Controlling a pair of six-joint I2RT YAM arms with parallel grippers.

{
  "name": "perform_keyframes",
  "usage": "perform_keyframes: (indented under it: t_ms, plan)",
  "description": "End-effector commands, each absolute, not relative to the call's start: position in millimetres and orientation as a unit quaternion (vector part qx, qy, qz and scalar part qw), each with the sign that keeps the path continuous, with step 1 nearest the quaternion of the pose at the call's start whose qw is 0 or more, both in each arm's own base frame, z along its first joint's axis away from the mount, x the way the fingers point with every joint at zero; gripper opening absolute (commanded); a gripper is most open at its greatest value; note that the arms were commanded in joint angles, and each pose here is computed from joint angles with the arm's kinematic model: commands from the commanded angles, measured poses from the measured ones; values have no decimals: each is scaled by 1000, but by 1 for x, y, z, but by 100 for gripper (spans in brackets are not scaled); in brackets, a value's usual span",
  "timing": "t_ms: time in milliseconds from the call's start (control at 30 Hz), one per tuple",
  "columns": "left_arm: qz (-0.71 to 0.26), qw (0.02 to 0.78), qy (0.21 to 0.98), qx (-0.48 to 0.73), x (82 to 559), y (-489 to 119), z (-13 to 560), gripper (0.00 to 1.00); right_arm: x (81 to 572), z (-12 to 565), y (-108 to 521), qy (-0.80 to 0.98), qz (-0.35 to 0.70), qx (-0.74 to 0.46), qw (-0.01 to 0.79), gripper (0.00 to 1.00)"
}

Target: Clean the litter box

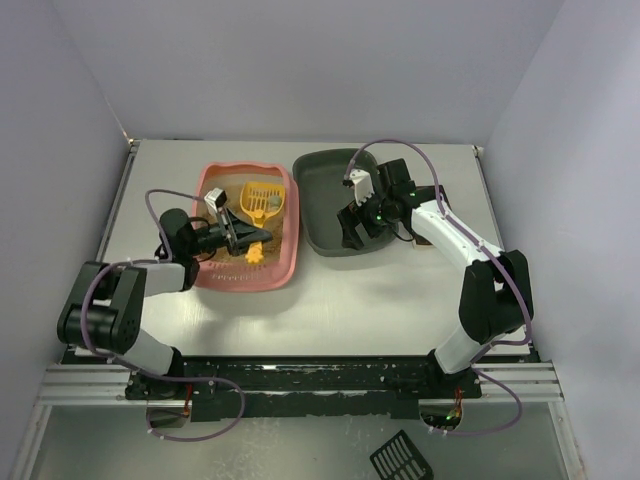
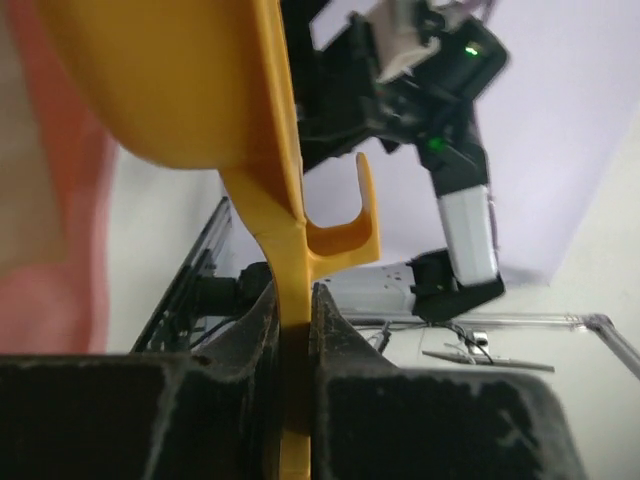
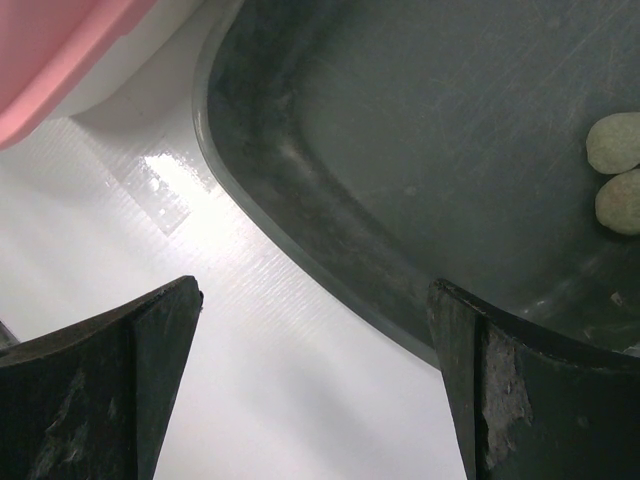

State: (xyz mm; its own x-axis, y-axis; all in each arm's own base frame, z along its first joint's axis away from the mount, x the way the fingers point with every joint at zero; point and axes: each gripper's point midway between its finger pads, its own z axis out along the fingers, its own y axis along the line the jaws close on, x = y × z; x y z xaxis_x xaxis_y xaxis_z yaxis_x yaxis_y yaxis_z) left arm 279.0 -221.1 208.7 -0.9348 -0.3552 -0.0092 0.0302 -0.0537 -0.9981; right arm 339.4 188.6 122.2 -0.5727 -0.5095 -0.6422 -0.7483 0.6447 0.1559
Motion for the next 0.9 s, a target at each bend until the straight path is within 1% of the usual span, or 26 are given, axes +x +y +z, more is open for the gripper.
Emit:
perform_keyframes:
  t_ms: [0, 67, 100, 133, 200, 267, 333, 400, 467, 500, 567, 667, 700, 800, 867]
  plan:
    - [-577, 186, 794, -54, 282, -212, 169, 7, 341, 133, 185, 856, 202, -367, 302, 97]
    - [-477, 215, 852, -7, 283, -194, 160, 7, 341, 133, 185, 856, 202, -367, 302, 97]
    - [-425, 233, 875, 15, 287, -181, 155, 7, 341, 132, 185, 857, 202, -367, 301, 97]
    - [-393, 239, 887, 19, 287, -172, 156, 7, 341, 132, 185, 857, 202, -366, 301, 97]
    - [-347, 250, 904, 18, 288, -158, 156, 7, 342, 131, 185, 857, 203, -366, 300, 97]
    - [-349, 251, 903, 16, 284, -158, 159, 7, 343, 132, 186, 857, 204, -366, 300, 97]
    - [-412, 245, 877, 17, 278, -173, 166, 7, 343, 133, 186, 857, 204, -366, 301, 97]
    - [-503, 237, 831, 13, 270, -193, 180, 7, 343, 132, 185, 858, 203, -365, 299, 97]
    - [-602, 247, 759, 16, 260, -208, 210, 7, 342, 133, 185, 857, 203, -365, 300, 96]
    - [-653, 258, 711, 27, 251, -212, 234, 7, 342, 132, 185, 858, 202, -365, 300, 97]
    - [-718, 267, 642, 35, 232, -211, 270, 7, 342, 132, 185, 858, 202, -365, 300, 97]
    - [-773, 251, 580, 46, 215, -207, 297, 7, 342, 133, 185, 858, 202, -365, 301, 97]
    - [-777, 243, 580, 41, 216, -207, 297, 7, 342, 133, 185, 857, 202, -365, 302, 97]
    - [-776, 262, 572, 46, 215, -206, 301, 7, 343, 135, 185, 856, 203, -365, 304, 96]
    - [-776, 258, 573, 46, 217, -206, 301, 7, 343, 135, 185, 856, 202, -366, 304, 97]
